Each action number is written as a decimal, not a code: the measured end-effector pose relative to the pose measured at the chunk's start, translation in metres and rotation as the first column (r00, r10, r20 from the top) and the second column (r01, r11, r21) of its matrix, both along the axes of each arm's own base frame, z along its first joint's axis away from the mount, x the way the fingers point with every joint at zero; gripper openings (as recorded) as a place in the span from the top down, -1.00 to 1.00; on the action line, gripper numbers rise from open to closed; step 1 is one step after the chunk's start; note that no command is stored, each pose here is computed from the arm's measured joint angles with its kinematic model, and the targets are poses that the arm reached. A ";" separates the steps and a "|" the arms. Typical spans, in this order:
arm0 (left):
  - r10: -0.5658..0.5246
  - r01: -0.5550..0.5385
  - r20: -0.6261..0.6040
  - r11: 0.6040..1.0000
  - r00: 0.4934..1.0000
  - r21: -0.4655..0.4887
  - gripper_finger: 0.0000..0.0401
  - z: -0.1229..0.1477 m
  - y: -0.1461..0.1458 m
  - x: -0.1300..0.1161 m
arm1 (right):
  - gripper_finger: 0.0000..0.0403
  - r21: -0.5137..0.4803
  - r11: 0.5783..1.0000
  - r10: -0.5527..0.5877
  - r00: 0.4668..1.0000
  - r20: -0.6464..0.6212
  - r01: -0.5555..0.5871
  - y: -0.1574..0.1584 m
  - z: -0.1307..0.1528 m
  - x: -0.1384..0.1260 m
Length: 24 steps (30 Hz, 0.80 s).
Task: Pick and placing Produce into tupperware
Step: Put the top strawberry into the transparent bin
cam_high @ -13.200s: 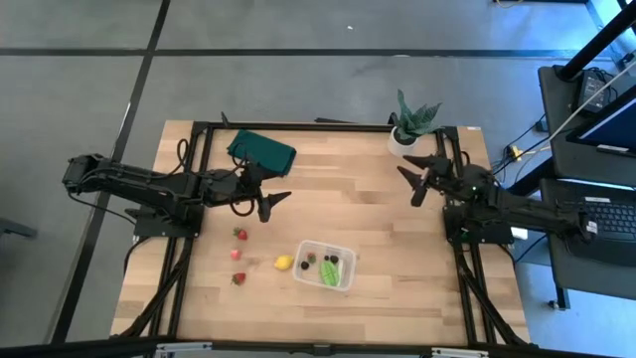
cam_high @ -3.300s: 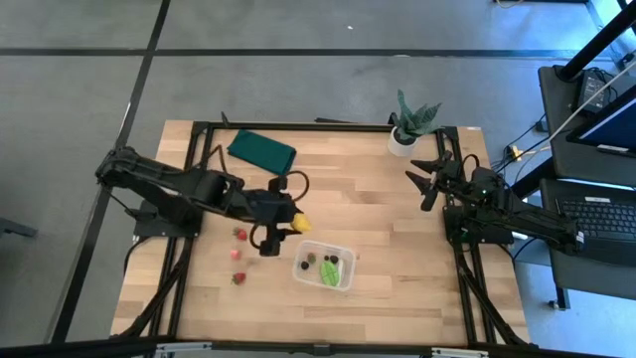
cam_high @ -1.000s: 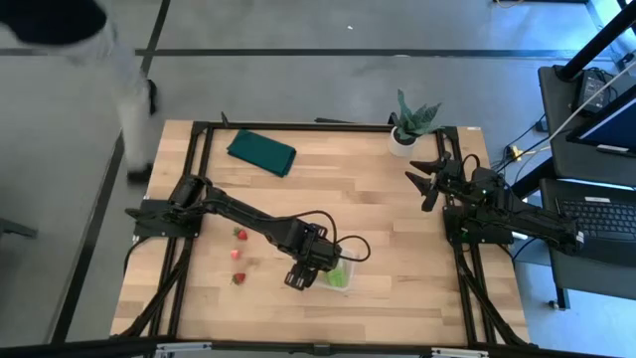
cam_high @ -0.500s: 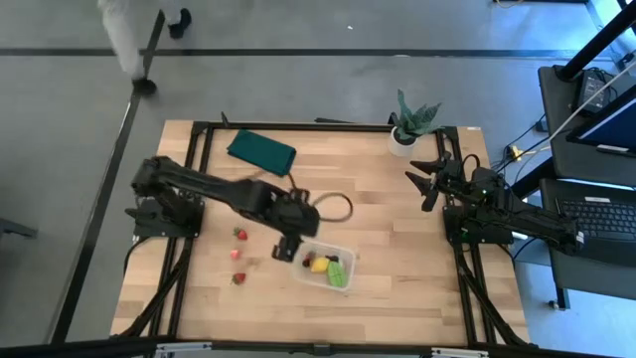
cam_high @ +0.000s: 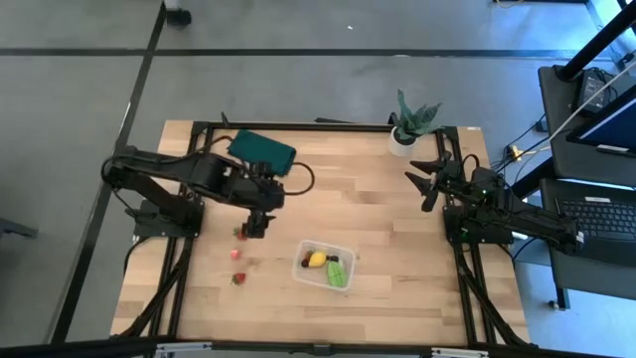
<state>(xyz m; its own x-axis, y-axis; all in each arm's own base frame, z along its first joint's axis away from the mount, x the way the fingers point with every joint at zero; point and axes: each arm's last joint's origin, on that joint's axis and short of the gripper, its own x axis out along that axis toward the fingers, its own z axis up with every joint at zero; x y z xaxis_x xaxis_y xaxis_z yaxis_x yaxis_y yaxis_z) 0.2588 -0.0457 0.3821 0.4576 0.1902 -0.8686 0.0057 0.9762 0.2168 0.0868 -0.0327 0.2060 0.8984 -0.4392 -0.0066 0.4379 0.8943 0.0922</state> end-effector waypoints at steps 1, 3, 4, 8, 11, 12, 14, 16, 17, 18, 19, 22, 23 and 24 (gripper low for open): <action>0.012 -0.012 0.010 1.000 1.000 -0.010 -0.58 0.002 0.000 -0.002 | 0.04 0.000 1.000 0.000 1.000 0.000 0.000 0.000 0.000 0.000; 0.031 -0.030 0.019 0.999 0.999 -0.021 -0.57 0.003 -0.001 -0.004 | 0.04 0.001 1.000 0.000 1.000 -0.002 0.000 0.000 0.000 0.000; 0.033 -0.033 0.014 0.999 0.999 -0.013 -0.57 0.003 -0.002 -0.005 | 0.04 0.002 1.000 -0.001 1.000 -0.002 0.001 0.000 0.000 0.000; 0.042 -0.036 -0.080 0.996 0.996 0.082 -0.57 -0.005 -0.005 -0.008 | 0.04 0.005 1.000 0.000 1.000 -0.005 0.000 0.000 -0.001 0.000; 0.045 -0.025 -0.172 0.993 0.984 0.118 -0.57 -0.013 -0.005 -0.008 | 0.04 0.009 1.000 0.000 1.000 -0.006 0.000 0.000 -0.001 0.000; 0.042 -0.019 -0.199 0.993 0.979 0.117 -0.57 -0.014 -0.005 -0.009 | 0.04 0.009 1.000 -0.001 1.000 -0.007 0.001 0.000 -0.001 0.000; 0.010 0.014 -0.260 0.996 0.965 0.092 -0.57 -0.021 -0.006 -0.009 | 0.04 0.009 1.000 0.000 1.000 -0.008 0.001 0.000 -0.001 0.000; -0.010 0.030 -0.317 0.998 0.949 0.061 -0.57 -0.033 -0.005 -0.009 | 0.04 0.010 1.000 -0.001 1.000 -0.009 0.001 0.000 -0.001 0.000; -0.019 0.035 -0.343 0.998 0.939 0.042 -0.57 -0.039 -0.004 -0.009 | 0.04 0.009 1.000 -0.001 1.000 -0.009 0.001 0.000 -0.001 0.000; -0.022 0.036 -0.371 0.999 0.928 0.029 -0.57 -0.046 -0.003 -0.009 | 0.04 0.010 1.000 0.000 1.000 -0.009 0.001 0.000 -0.001 0.000; -0.021 0.033 -0.398 0.999 0.917 0.022 -0.57 -0.054 -0.002 -0.010 | 0.04 0.010 1.000 -0.001 1.000 -0.009 0.001 0.000 -0.001 0.000; -0.010 0.022 -0.450 1.000 0.893 0.022 -0.57 -0.079 0.001 -0.010 | 0.04 0.010 1.000 -0.001 1.000 -0.009 0.001 0.000 -0.001 0.000; -0.009 0.023 -0.463 0.999 0.886 0.024 -0.57 -0.088 0.001 -0.011 | 0.04 0.011 1.000 0.000 1.000 -0.010 0.001 0.000 -0.001 0.000; -0.011 0.024 -0.473 0.999 0.881 0.022 -0.58 -0.097 0.001 -0.011 | 0.04 0.011 1.000 -0.001 1.000 -0.012 0.001 0.000 -0.002 0.000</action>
<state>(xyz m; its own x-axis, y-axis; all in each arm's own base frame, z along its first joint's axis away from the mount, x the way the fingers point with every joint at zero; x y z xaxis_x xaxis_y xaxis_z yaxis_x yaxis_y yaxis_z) 0.2475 -0.0445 0.2856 -0.0030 0.2118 -0.9773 0.1307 0.9690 0.2096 0.0867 -0.0327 0.2045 0.8978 -0.4398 -0.0224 0.4397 0.8929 0.0968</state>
